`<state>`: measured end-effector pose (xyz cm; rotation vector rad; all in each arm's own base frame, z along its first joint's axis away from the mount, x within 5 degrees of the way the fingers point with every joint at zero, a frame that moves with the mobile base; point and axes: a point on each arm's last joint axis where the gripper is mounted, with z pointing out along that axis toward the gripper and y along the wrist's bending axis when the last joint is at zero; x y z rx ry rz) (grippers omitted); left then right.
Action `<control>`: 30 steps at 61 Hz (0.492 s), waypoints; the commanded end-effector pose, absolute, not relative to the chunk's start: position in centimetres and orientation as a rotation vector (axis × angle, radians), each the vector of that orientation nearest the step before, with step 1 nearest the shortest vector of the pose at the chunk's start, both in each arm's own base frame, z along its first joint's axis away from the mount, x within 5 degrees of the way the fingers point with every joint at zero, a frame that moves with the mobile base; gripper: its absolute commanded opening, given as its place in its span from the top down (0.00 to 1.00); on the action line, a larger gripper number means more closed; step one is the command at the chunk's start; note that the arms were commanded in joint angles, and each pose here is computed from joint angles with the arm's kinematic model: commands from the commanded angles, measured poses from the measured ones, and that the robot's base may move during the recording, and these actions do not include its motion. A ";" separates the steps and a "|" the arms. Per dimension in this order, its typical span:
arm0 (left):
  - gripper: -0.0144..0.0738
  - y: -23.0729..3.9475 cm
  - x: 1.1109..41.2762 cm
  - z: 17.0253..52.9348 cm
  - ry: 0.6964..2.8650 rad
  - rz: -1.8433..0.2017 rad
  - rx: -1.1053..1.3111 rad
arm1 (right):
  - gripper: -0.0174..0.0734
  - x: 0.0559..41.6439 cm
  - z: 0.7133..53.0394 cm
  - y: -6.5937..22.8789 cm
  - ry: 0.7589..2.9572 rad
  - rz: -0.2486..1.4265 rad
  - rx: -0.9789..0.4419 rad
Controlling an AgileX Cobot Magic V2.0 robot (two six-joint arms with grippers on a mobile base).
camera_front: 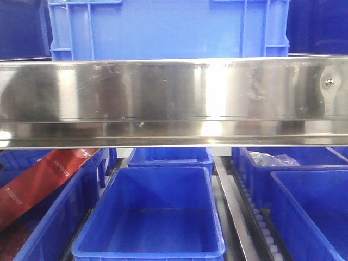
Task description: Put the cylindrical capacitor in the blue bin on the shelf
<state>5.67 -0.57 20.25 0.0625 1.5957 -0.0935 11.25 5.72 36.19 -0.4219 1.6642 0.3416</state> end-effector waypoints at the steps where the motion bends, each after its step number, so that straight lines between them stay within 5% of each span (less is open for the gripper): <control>1: 0.94 -0.6 5.6 20.6 1.562 -0.102 0.064 | 0.98 11.2 36.5 5.6 1.635 0.335 -0.418; 30: 0.94 -0.6 5.6 20.6 1.562 -0.102 0.064 | 0.98 11.2 36.5 5.6 1.635 0.335 -0.418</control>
